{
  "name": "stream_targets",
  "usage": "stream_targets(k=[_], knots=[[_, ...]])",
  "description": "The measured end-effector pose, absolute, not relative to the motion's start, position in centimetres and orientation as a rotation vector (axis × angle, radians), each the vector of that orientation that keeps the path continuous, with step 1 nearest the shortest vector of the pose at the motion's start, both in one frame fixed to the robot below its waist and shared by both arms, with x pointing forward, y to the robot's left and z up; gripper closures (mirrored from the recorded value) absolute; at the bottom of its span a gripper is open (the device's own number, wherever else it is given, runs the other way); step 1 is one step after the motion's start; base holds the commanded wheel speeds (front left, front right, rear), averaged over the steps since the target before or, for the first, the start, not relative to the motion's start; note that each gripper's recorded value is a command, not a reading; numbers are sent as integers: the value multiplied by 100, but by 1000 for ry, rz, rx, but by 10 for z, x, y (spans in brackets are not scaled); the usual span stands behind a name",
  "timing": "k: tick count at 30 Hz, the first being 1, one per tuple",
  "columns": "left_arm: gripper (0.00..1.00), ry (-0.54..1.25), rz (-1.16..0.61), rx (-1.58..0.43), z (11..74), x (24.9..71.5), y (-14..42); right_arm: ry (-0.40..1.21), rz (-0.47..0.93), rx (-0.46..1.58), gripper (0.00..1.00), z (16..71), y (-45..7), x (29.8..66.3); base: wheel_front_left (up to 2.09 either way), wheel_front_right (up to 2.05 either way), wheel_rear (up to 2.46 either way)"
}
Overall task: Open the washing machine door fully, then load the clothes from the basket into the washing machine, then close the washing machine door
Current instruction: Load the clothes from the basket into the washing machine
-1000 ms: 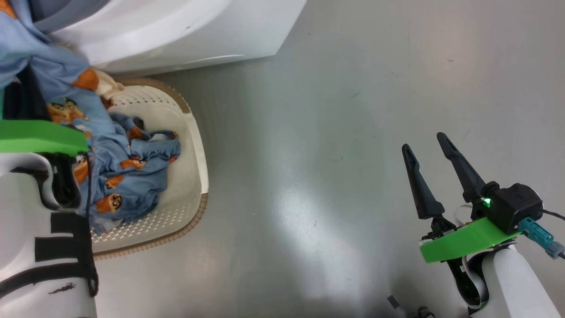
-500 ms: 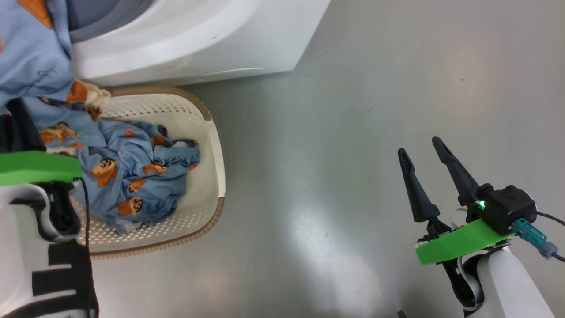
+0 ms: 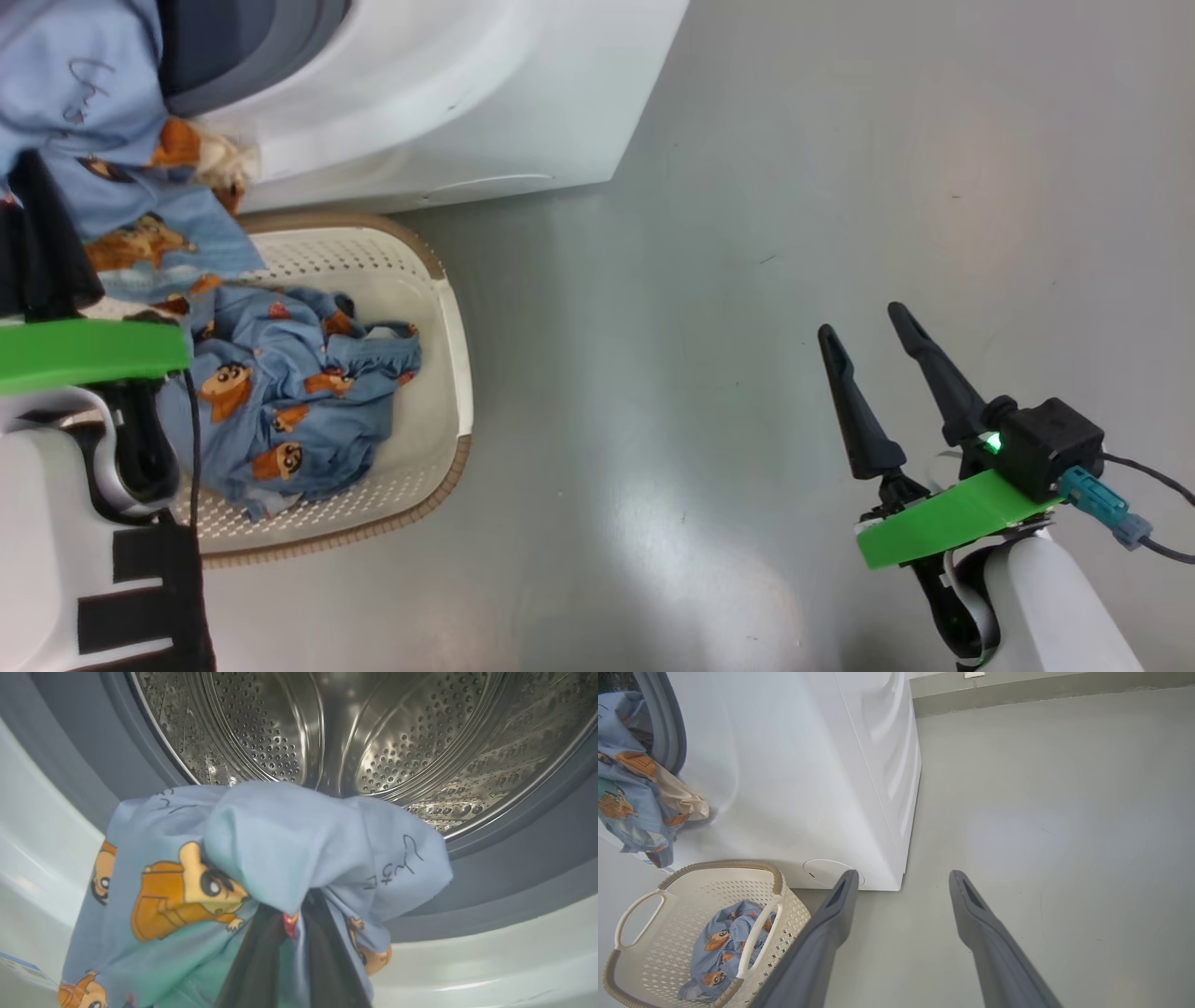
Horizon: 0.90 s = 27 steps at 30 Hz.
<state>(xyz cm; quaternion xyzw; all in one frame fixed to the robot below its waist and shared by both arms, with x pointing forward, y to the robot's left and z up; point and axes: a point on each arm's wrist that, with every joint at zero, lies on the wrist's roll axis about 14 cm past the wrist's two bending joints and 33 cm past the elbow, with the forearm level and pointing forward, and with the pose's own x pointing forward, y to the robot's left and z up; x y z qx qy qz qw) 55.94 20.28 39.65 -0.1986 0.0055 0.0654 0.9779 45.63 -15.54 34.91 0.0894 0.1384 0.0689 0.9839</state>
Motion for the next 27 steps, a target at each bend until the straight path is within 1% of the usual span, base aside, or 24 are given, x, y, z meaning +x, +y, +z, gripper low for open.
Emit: stream_targets(k=[10, 15, 18, 27], knots=[[100, -32, 55, -327, 417, 574, 178, 272, 89, 203, 0, 359, -164, 445, 0, 0, 0], [100, -83, 11, -286, 438, 600, 169, 269, 70, 209, 0, 365, -168, 437, 0, 0, 0], [100, -102, 2, -273, 448, 614, 167, 287, 47, 216, 0, 364, -174, 425, 0, 0, 0], [100, -91, 14, -252, 458, 653, 168, 297, -8, 207, 0, 371, -189, 402, 0, 0, 0]])
